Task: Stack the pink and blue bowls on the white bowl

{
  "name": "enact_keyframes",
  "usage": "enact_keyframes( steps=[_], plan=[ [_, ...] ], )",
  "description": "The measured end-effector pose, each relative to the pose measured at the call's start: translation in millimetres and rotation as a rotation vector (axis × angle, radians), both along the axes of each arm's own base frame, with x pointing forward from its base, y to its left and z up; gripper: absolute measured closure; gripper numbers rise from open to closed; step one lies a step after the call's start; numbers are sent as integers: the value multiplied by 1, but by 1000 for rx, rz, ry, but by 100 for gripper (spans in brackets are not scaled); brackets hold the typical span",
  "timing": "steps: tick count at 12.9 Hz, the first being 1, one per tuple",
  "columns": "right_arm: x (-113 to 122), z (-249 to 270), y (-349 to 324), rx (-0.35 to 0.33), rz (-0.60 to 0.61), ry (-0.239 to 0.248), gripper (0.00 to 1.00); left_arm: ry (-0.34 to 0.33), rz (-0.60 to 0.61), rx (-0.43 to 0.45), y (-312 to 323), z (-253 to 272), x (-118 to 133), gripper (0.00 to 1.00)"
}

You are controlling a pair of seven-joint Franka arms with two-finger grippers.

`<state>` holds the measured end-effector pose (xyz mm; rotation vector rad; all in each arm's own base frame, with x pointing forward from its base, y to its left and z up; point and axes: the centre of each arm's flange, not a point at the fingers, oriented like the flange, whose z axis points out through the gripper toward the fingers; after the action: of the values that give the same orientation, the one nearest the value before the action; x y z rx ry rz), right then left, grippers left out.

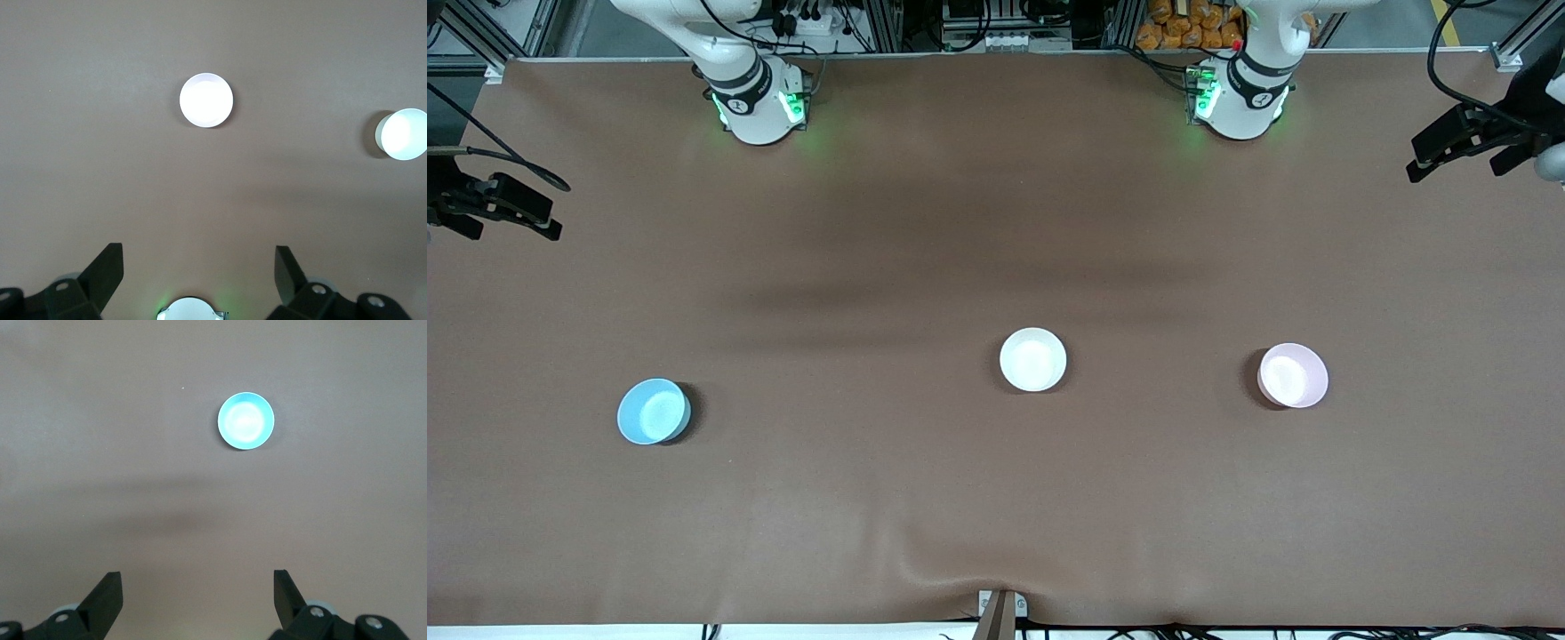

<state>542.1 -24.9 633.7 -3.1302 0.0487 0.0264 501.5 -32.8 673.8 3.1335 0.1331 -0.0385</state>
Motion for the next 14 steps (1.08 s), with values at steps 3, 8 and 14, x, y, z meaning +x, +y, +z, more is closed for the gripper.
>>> enact_keyframes(
  steps=[3,8,14],
  plan=[
    [0,0,-1,0,-2,0,0,0,2,0,1,0,0,0],
    [0,0,-1,0,-2,0,0,22,6,0,3,-11,7,0],
    [0,-6,6,0,12,13,0,37,4,0,2,-18,12,0]
  ],
)
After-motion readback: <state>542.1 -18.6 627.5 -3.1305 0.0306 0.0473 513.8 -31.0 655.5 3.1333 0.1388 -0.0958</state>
